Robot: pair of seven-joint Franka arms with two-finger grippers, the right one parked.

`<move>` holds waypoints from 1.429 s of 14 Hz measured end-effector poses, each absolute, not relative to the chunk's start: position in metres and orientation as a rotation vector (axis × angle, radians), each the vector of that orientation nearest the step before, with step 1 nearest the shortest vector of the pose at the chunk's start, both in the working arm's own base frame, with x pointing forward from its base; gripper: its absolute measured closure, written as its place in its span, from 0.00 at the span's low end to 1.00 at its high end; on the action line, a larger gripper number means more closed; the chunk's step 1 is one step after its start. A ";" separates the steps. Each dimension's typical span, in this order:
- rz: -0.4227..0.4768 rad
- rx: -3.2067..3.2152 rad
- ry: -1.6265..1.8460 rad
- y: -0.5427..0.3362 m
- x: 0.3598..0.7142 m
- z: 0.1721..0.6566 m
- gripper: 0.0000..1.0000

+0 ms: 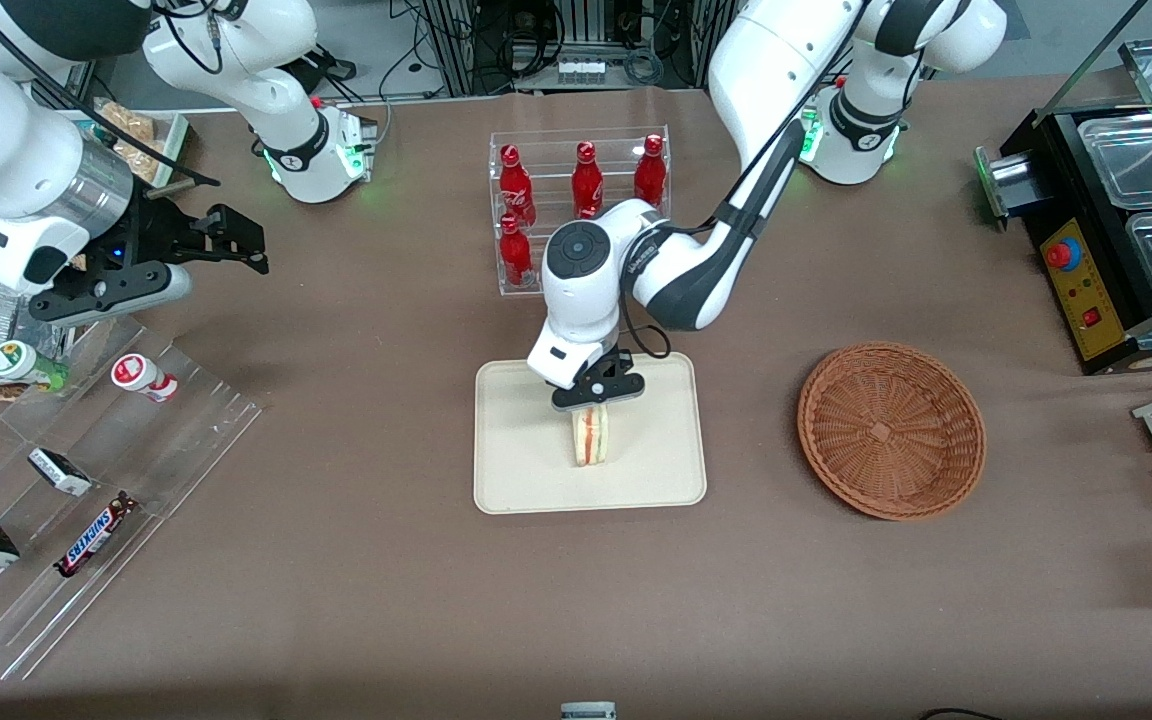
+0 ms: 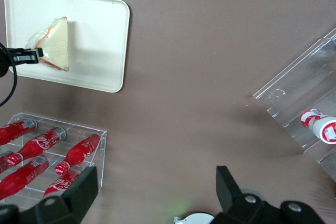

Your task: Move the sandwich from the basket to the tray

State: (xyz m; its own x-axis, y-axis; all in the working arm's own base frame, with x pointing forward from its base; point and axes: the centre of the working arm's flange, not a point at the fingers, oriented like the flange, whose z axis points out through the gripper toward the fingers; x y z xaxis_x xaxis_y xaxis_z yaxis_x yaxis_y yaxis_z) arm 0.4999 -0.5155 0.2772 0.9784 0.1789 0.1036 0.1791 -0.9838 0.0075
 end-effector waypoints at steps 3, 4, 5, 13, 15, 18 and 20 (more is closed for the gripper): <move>-0.159 -3.117 -0.270 -0.514 0.501 0.272 0.89; -0.154 -3.112 -0.270 -0.514 0.501 0.268 0.87; -0.148 -3.107 -0.269 -0.513 0.501 0.263 0.87; -0.258 -3.156 -0.247 -0.508 0.517 0.354 0.14; -0.243 -3.150 -0.284 -0.493 0.516 0.403 0.00; -0.180 -3.150 -0.357 -0.459 0.518 0.460 0.00; -0.154 -3.134 -0.367 -0.437 0.521 0.483 0.00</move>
